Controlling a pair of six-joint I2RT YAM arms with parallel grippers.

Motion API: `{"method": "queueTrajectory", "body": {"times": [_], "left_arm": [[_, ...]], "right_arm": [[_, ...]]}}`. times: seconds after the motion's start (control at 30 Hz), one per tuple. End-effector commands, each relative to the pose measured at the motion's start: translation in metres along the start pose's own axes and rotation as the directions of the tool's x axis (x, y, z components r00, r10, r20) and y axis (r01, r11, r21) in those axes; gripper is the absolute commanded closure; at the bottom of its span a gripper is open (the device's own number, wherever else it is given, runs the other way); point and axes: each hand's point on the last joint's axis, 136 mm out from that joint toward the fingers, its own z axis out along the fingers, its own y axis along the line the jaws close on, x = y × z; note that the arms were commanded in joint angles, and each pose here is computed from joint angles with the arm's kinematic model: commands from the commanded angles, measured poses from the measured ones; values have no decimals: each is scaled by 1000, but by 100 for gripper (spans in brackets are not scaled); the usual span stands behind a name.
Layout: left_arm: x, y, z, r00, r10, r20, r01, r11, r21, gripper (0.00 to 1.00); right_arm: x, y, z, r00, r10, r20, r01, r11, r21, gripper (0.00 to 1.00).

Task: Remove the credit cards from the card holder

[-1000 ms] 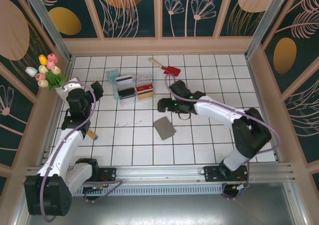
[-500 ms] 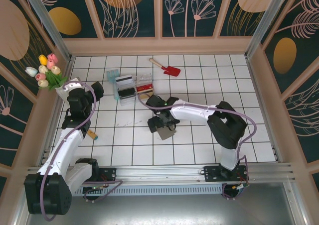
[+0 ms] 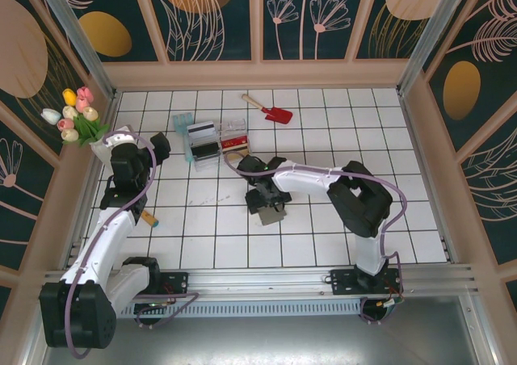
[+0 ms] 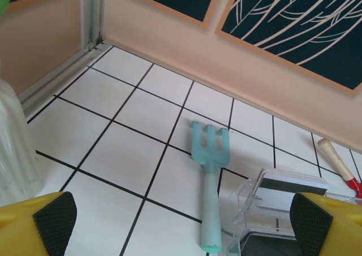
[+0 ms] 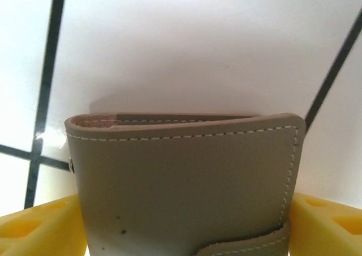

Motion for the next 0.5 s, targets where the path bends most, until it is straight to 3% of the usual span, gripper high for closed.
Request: {"method": "queueTrajectory", "body": {"times": [0.0,0.1,0.17,0.27,0.47], "left_arm": [[0,-4,1,1000,6,-18,-5,1000,23,1],[4,-7,1,999,-9,-37,10,999,42,1],[10,-20,2,997,3,-72,6,993,117,1],[21,-43,4,989,17,-148,18,972,236,2],[47,-67,15,944,-10,-331,121,940,319,1]], "right_arm": [[-19,-11,-2,995,92,43,-93,995,22,23],[-33,-17,-2,982,177,71,-178,984,3,25],[-44,-21,-3,967,238,96,-238,971,-6,26],[-62,-29,-4,936,327,129,-327,945,-17,25],[-72,-34,-1,910,394,127,-392,919,-42,21]]}}
